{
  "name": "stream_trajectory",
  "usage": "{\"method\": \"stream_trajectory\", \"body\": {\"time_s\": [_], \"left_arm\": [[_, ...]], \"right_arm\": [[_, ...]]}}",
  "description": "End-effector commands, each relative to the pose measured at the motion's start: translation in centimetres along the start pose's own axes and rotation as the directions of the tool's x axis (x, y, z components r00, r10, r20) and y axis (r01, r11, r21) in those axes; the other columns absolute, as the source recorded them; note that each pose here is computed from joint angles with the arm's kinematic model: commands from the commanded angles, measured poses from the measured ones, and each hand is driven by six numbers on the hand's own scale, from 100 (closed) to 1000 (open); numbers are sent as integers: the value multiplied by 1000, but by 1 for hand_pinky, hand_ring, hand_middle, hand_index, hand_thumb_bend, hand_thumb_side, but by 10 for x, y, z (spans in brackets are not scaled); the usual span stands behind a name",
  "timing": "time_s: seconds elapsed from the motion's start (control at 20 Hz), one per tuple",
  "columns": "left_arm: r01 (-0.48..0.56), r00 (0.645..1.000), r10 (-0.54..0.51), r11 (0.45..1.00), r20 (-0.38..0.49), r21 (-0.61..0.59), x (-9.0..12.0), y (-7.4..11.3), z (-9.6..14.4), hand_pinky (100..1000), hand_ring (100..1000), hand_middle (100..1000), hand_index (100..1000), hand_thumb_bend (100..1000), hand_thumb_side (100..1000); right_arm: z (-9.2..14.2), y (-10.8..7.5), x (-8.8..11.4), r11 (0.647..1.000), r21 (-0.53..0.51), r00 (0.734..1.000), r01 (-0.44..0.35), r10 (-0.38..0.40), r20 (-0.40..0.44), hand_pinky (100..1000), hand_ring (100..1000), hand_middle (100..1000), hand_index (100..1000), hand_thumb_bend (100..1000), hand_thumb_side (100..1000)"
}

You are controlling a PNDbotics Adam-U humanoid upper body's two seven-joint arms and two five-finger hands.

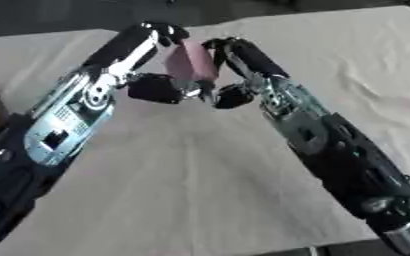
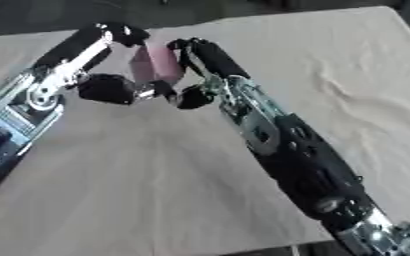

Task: Pick up the objects with one hand, pass them to the other hand, and then place them into the box on the other side of the table.

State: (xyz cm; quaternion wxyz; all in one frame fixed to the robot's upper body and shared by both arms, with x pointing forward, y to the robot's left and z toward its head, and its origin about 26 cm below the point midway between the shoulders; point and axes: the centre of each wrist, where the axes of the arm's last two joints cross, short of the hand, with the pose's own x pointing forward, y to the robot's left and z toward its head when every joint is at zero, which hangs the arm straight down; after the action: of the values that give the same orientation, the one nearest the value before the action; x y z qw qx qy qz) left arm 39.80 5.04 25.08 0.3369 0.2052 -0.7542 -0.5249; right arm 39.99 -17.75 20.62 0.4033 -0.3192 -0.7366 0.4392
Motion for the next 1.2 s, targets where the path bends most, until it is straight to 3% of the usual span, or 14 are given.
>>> {"method": "stream_trajectory", "body": {"time_s": [0.05,0.35,1.2], "left_arm": [[55,998,-57,995,26,79,7,15,0,1000,853,767,881,771,516],[80,997,-81,992,7,97,4,9,-1,1000,853,766,884,747,526],[58,995,-51,995,-81,83,-23,-11,-9,982,830,733,844,528,502]], "right_arm": [[-2,-9,4,1000,-28,1000,-3,3,20,740,674,442,569,324,100],[-2,-8,4,1000,-24,1000,-2,2,20,738,673,440,568,323,100],[-1,-10,10,998,-43,996,41,-37,76,727,664,431,560,304,100]]}}
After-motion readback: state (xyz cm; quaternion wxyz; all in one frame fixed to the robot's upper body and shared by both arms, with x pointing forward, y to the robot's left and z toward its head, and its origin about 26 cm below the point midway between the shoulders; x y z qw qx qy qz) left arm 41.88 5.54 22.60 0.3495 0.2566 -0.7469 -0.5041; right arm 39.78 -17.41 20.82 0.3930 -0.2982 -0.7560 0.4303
